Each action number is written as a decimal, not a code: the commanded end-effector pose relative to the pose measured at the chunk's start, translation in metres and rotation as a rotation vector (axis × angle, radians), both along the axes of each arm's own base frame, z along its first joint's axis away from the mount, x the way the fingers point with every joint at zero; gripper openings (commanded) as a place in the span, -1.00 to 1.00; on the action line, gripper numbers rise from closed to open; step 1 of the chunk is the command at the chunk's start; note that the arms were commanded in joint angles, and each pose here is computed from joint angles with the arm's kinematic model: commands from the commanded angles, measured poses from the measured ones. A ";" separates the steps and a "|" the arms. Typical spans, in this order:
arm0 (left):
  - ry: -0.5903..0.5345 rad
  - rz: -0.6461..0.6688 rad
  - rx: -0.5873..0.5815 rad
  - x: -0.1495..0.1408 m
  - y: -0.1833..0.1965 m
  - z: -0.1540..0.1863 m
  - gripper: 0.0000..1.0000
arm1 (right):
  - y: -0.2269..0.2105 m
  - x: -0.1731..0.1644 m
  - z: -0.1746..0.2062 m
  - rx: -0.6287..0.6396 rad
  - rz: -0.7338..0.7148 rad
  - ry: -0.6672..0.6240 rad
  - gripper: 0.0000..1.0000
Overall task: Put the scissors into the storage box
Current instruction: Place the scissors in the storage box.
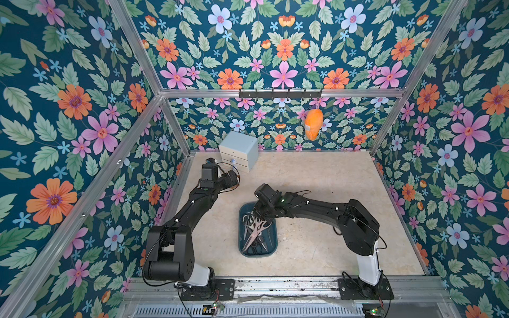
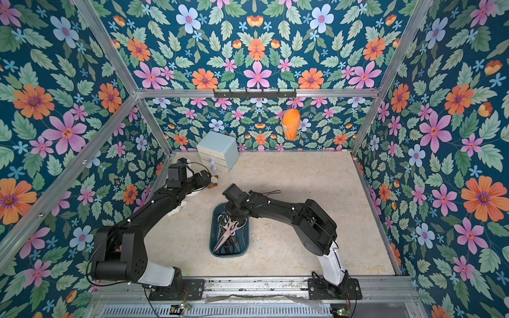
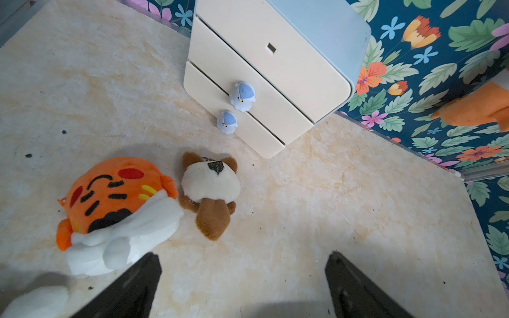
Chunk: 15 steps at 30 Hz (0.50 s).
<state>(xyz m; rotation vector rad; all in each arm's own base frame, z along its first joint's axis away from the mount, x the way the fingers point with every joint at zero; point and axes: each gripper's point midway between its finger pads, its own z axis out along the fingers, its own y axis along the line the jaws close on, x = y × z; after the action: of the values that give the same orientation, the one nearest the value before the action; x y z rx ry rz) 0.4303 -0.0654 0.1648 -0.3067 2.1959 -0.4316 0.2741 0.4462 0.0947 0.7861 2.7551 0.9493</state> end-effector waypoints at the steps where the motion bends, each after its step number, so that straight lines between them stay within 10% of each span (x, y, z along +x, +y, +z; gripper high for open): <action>1: -0.025 -0.001 -0.001 0.002 0.000 0.006 0.97 | -0.009 0.007 0.014 -0.058 0.016 -0.078 -0.55; 15: -0.026 -0.022 -0.018 0.002 -0.004 0.006 0.97 | -0.059 0.038 0.063 -0.206 0.055 -0.293 -0.55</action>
<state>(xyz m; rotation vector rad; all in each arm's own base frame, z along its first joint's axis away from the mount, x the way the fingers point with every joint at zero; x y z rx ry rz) 0.4303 -0.0662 0.1645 -0.3028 2.1931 -0.4399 0.3034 0.4135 0.1621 0.5516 2.5816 0.8451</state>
